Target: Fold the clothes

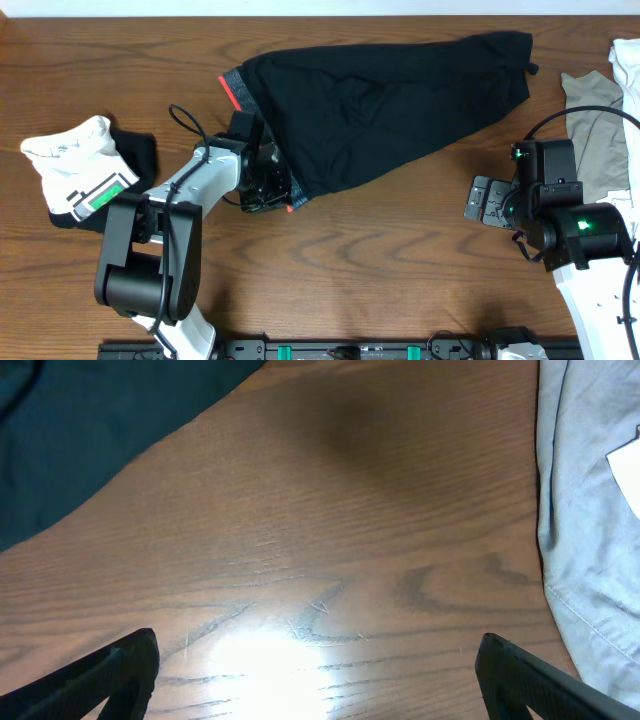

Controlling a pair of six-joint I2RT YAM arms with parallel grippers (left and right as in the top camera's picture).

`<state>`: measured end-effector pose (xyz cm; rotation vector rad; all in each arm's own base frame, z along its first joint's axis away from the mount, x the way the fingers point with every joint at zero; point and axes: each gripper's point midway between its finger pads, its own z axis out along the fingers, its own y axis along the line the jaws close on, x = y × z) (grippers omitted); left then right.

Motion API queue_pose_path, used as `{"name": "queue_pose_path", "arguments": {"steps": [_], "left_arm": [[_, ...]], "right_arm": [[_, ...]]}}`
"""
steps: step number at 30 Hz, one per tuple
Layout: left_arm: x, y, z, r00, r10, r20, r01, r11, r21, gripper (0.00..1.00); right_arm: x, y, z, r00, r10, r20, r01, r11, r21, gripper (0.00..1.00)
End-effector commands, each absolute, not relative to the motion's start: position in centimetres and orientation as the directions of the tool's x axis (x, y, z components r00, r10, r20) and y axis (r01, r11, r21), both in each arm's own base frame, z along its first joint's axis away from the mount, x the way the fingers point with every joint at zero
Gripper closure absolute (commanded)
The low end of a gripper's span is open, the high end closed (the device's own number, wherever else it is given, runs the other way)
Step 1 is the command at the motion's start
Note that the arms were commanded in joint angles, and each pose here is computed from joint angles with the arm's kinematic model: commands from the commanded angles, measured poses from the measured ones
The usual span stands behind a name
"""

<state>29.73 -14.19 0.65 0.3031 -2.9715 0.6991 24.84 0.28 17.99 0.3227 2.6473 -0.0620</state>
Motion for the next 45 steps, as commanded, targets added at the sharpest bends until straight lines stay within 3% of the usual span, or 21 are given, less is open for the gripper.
{"name": "queue_pose_path", "arguments": {"steps": [1,10,18,23,33,43,45], "left_arm": [[28.6,-13.2,-0.3,-0.972,-0.18,0.151,-0.224,0.899,-0.375,0.94],[25.7,-4.9,1.3,-0.935,-0.316,0.161,-0.329,0.942,-0.067,0.94],[24.4,-1.5,4.5,-0.911,-0.39,0.137,-0.399,0.916,-0.047,0.94],[23.1,-0.3,4.7,-0.906,-0.393,0.157,-0.392,0.919,0.037,0.94],[23.1,0.6,4.6,-0.911,-0.39,0.135,-0.382,0.921,0.08,0.94],[23.3,0.6,4.5,-0.912,-0.39,0.127,-0.383,0.921,0.076,0.94],[23.3,0.6,4.5,-0.912,-0.39,0.128,-0.383,0.921,0.077,0.94]], "right_arm": [[24.9,0.1,18.3,-0.853,0.234,-0.467,0.255,0.967,0.019,0.01],[25.5,0.2,17.6,-0.861,0.231,-0.453,0.254,0.967,0.011,0.01],[30.3,0.6,13.9,-0.883,0.215,-0.418,0.241,0.97,-0.01,0.01],[34.8,0.3,11.0,-0.856,0.255,-0.45,0.28,0.96,0.012,0.01],[41.8,-2.3,3.9,-0.781,0.388,-0.49,0.391,0.915,0.101,0.01],[46.1,-2.9,0.4,-0.71,0.413,-0.57,0.399,0.903,0.158,0.16],[45.9,-2.9,-1.1,-0.721,0.42,-0.551,0.408,0.9,0.153,0.25]]}}
